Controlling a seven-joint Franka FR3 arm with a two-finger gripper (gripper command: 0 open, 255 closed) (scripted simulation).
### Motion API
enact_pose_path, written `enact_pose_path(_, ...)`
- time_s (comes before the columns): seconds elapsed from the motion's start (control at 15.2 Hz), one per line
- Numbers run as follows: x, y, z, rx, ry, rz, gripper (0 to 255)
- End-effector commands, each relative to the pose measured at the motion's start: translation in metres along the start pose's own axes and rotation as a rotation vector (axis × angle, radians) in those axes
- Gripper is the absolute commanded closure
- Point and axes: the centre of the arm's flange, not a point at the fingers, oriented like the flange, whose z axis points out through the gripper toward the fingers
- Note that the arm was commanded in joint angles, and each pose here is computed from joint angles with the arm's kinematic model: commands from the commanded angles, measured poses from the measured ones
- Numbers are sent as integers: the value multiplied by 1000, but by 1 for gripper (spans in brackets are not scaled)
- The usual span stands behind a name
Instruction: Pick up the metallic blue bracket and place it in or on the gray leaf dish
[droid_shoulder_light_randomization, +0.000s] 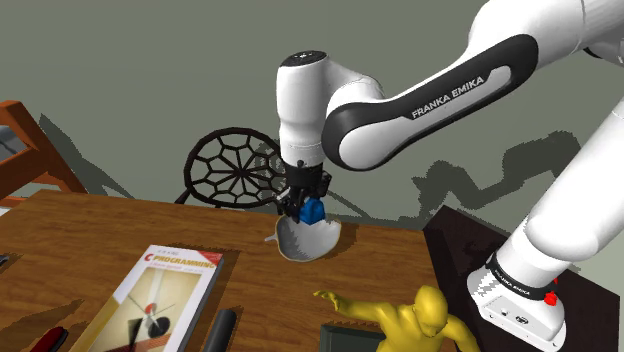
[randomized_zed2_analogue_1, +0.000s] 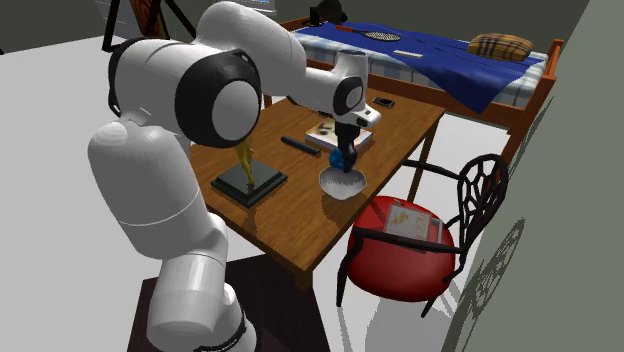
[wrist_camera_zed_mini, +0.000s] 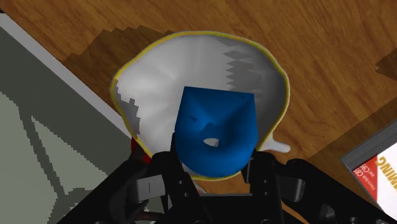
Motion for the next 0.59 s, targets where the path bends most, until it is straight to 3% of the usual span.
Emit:
enact_pose_path(0.0,1,-2,10,0,1,0,255)
enact_pose_path(0.53,0,-3,50,0,1,0,255)
